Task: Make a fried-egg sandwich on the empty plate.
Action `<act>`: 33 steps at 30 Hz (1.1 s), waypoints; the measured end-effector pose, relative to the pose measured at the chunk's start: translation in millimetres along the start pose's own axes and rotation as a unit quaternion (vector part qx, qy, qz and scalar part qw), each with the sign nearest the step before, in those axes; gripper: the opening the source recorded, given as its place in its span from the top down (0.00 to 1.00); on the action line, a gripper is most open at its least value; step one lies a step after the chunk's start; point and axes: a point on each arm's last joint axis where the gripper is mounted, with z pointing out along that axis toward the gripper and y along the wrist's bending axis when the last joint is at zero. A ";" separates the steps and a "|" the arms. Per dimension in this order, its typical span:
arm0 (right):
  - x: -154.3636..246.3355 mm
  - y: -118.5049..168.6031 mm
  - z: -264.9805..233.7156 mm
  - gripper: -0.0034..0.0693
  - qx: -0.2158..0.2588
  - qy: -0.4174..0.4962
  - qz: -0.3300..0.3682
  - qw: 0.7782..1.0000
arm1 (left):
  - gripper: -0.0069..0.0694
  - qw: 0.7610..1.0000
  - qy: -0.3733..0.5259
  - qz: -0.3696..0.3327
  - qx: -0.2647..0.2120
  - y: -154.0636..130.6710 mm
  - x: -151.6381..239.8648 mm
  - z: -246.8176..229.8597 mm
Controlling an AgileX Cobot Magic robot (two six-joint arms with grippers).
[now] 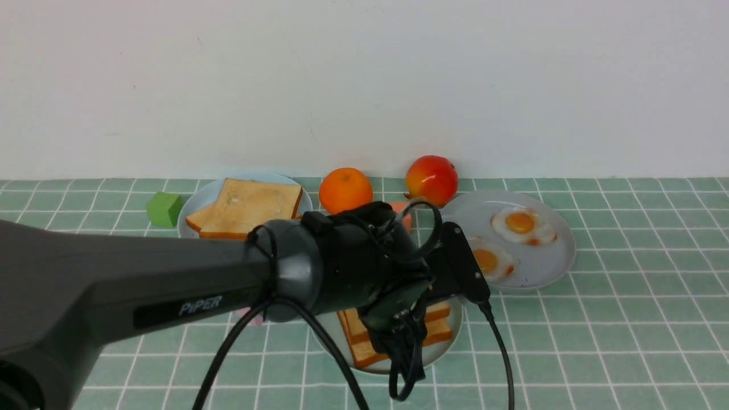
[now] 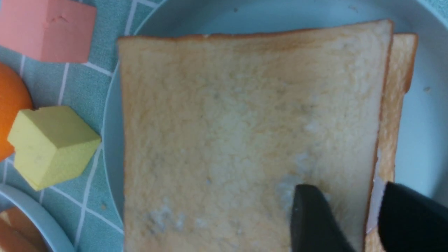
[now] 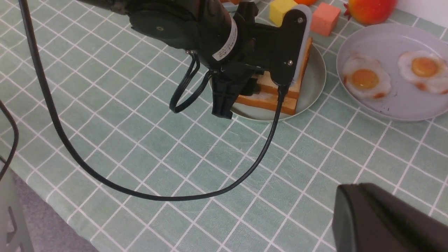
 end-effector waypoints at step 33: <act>32.2 -6.8 -47.3 0.95 0.102 -0.041 0.063 0.992 | 0.93 0.814 -0.505 -0.288 -0.003 -38.9 182.6 -317.5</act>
